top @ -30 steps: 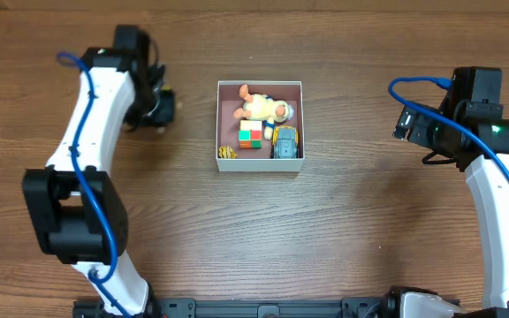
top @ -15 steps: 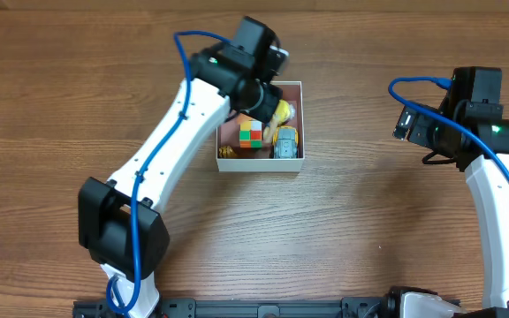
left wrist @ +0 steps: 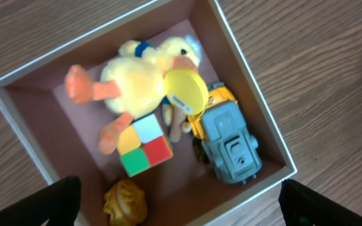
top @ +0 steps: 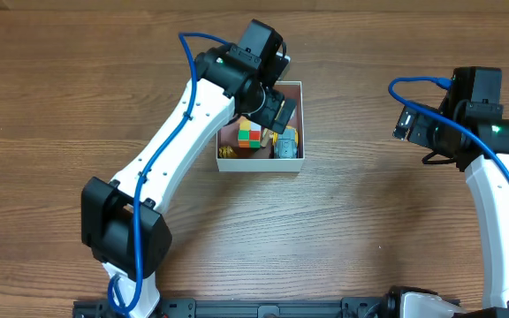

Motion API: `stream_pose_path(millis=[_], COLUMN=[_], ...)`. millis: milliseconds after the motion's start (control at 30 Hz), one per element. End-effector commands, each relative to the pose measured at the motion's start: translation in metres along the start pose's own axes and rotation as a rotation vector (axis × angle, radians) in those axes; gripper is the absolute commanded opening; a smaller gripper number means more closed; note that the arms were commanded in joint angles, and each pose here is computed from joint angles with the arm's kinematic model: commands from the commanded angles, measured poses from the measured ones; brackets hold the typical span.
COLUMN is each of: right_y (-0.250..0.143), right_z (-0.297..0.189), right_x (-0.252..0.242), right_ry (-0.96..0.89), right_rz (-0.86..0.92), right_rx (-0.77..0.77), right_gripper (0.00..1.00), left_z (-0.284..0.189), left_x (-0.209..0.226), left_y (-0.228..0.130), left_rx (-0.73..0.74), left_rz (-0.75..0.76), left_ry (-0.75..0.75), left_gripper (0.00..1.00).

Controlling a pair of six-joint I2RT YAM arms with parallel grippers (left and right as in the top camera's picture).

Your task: Pack container

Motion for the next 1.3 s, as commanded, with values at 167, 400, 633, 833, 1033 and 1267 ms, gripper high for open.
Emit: stream_pose_path(millis=[167, 400, 633, 833, 1033, 1267], right_y=[0.003, 0.003, 0.003, 0.003, 0.003, 0.003], right_z=[-0.007, -0.007, -0.007, -0.007, -0.007, -0.007], right_x=[-0.002, -0.002, -0.002, -0.002, -0.002, -0.002], right_ry=[-0.002, -0.002, -0.002, -0.002, -0.002, -0.002], right_rz=[0.002, 0.002, 0.002, 0.002, 0.002, 0.002], right_rx=[-0.031, -0.031, -0.031, -0.031, -0.031, -0.031], right_gripper=[1.00, 1.00, 1.00, 1.00, 1.00, 1.00], left_z=[-0.102, -0.177, -0.210, -0.191, -0.175, -0.162], left_x=[0.011, 0.002, -0.039, -0.040, -0.038, -0.042], left_y=[-0.026, -0.062, -0.117, -0.149, -0.159, -0.152], left_rx=[-0.089, -0.262, -0.493, -0.462, -0.352, -0.310], left_rz=[-0.093, -0.122, -0.023, -0.128, -0.136, -0.130], left_ry=[0.153, 0.192, 0.062, 0.017, 0.042, 0.031], left_gripper=[1.00, 1.00, 1.00, 1.00, 1.00, 1.00])
Point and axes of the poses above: each gripper's point midway between its finger pads, its own z axis out along the fingers, its own x axis along the line the jaws close on, y = z × x, the point moved 6 cm from there along -z, back along the fingers, and after that the axes turned 5 degrees about z, right-handed, at the moved point
